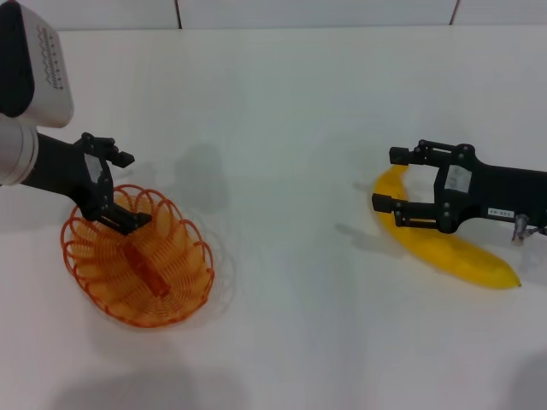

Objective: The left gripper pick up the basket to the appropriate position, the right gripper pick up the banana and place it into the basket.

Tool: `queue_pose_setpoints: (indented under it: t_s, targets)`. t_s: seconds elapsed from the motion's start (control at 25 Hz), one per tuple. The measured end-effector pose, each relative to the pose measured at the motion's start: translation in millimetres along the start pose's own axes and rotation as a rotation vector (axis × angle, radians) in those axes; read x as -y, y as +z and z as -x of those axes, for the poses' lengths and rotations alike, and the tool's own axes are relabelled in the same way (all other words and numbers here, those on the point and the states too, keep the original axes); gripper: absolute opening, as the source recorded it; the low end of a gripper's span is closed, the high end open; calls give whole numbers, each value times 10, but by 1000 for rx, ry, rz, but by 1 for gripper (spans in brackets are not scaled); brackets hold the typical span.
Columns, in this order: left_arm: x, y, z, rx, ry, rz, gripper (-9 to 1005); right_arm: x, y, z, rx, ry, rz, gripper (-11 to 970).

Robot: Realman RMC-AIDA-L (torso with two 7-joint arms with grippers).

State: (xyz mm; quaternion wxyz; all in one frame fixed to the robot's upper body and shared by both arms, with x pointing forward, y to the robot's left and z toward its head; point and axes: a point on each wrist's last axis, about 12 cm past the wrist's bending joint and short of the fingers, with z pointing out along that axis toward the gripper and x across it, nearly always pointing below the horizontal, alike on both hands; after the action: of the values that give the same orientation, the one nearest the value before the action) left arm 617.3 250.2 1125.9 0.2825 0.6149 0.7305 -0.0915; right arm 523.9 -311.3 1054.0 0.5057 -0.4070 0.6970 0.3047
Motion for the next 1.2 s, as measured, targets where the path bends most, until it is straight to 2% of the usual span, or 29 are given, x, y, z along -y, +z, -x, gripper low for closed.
queue_pose_setpoints:
  t_s: [0.56, 0.76, 1.2]
  targets:
    - [15, 15, 16, -17, -6, -9, 984, -1, -2, -2, 0, 0, -1, 788]
    - [18, 17, 6, -23, -11, -7, 840, 4, 7, 7, 1, -2, 2, 788]
    - [12, 16, 10, -23, -13, -2, 831, -1, -5, -2, 1, 1, -2, 788]
